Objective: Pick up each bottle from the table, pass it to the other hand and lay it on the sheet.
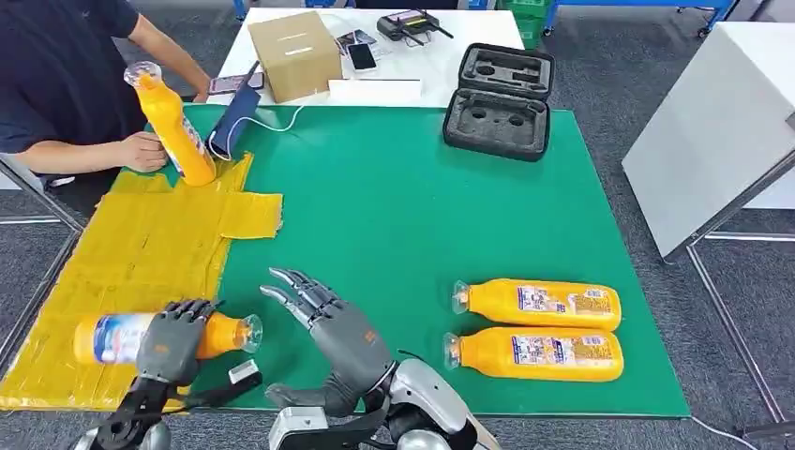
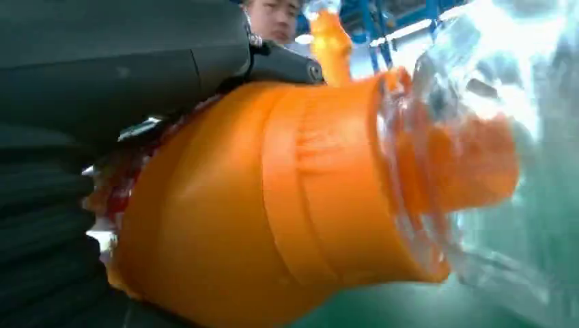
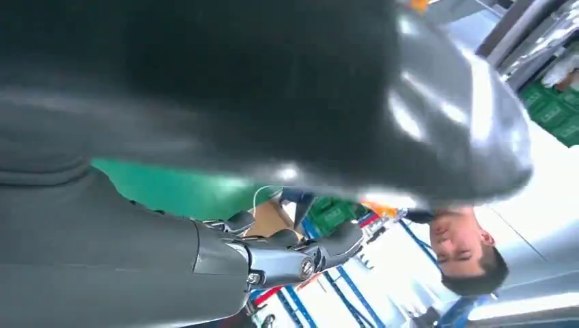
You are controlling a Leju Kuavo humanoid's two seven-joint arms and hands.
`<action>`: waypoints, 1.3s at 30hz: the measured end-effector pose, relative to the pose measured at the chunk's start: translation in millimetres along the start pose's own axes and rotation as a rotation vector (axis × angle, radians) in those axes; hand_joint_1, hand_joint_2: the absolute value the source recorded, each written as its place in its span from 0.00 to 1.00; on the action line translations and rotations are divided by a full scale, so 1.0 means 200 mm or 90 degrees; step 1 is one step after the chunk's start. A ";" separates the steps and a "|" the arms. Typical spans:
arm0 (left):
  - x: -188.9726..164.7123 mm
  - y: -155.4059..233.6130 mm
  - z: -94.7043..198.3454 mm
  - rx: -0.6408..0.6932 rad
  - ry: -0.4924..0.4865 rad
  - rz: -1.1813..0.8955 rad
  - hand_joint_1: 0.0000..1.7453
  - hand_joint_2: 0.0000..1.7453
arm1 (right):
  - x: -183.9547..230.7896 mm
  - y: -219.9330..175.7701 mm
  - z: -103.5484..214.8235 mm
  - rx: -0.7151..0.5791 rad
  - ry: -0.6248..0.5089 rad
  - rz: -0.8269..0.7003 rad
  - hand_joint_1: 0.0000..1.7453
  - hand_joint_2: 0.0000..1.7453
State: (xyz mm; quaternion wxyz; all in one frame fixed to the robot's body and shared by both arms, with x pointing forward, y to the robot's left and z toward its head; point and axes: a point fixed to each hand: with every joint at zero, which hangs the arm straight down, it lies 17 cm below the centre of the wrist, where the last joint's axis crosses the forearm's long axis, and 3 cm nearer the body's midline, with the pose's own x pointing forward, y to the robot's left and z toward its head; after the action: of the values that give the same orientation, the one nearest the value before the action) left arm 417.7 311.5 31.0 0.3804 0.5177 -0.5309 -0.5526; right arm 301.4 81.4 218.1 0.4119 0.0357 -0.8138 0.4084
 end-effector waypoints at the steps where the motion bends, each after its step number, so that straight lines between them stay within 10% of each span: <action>1: 0.00 -0.03 -0.01 -0.009 -0.004 -0.003 0.00 0.00 | 0.00 -0.01 0.00 -0.003 0.000 0.001 0.00 0.00; 8: -0.07 -0.10 -0.03 -0.034 0.001 -0.005 0.00 0.00 | -0.03 -0.03 0.08 -0.012 0.020 0.023 0.00 0.00; 9: -0.07 -0.11 -0.03 -0.036 0.000 0.002 0.00 0.00 | -0.04 -0.03 0.09 -0.012 0.023 0.028 0.00 1.00; 20: 0.03 0.01 0.28 -0.002 -0.016 0.251 0.00 0.00 | -0.30 -0.18 0.72 -0.060 0.162 0.157 0.00 1.00; 39: -0.28 0.93 0.40 0.345 -0.010 0.763 0.00 0.00 | -0.36 -0.37 1.16 -0.092 0.337 0.259 0.00 1.00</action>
State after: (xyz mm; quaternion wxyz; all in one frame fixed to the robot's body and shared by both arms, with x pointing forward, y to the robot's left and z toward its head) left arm 325.8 353.6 214.4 0.4747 0.2054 -0.8505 -0.0958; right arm 228.2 -148.9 139.2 0.5208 -0.2637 -0.6957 0.4185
